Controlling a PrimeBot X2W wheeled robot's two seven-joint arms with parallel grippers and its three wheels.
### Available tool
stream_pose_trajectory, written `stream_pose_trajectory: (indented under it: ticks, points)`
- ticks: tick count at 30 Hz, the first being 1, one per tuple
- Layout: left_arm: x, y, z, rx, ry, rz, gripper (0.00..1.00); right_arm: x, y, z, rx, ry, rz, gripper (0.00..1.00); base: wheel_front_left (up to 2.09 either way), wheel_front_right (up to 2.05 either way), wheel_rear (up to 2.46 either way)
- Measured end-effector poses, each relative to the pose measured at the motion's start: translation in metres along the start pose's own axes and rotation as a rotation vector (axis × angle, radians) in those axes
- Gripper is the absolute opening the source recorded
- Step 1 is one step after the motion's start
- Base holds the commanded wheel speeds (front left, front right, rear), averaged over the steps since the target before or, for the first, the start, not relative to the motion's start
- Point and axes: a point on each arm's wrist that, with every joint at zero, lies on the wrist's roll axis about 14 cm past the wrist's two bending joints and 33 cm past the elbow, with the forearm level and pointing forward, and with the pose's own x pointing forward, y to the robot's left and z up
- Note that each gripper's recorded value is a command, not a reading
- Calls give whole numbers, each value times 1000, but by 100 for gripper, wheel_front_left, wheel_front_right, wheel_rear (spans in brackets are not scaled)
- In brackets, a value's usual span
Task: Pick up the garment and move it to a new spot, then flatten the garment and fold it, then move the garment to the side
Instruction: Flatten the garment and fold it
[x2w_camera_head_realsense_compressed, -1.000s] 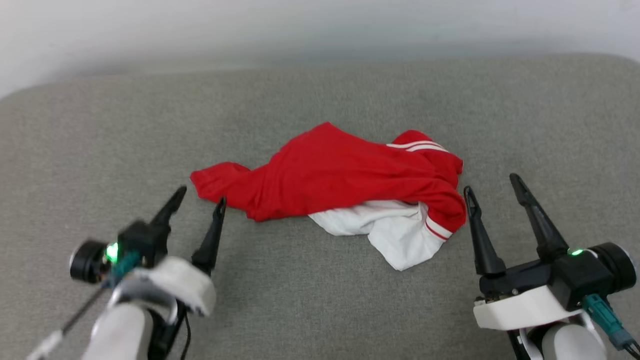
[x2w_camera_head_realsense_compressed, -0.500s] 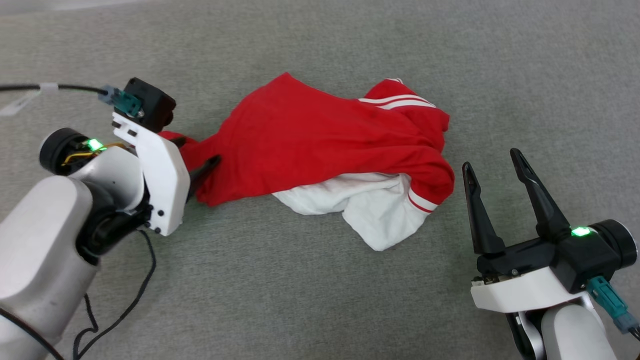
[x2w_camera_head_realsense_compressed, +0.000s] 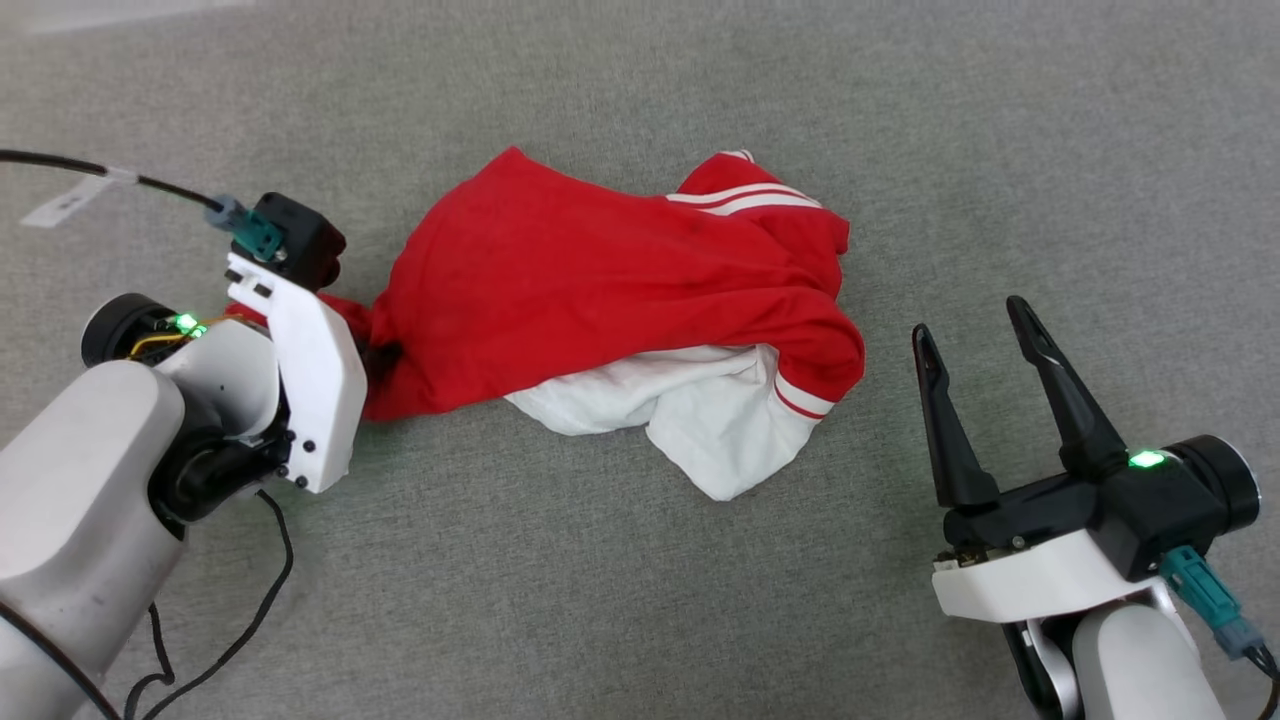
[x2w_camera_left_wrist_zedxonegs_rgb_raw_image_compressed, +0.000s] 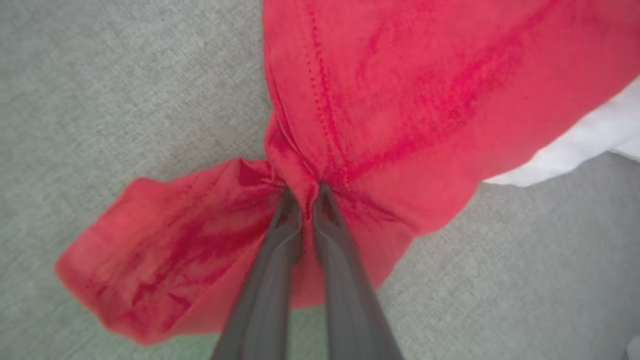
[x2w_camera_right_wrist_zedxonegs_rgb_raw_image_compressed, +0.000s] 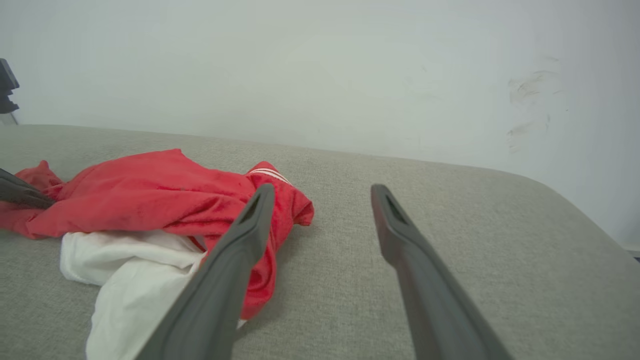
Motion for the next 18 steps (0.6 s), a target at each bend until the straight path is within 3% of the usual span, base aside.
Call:
stream_pose_trajectory:
  ticks: [7, 14, 18]
  points:
    - [-38, 7, 61, 46, -331, 70, 0, -7, 0, 18, -6, -44, -3, 100, 0, 0, 0]
    - [-111, -16, 149, 177, -698, 84, 0, -13, -3, 34, 5, -86, -15, 100, 0, 0, 0]
    - [-128, -32, 195, 264, -827, 96, 0, -13, -2, 29, 2, -70, -13, 100, 0, 0, 0]
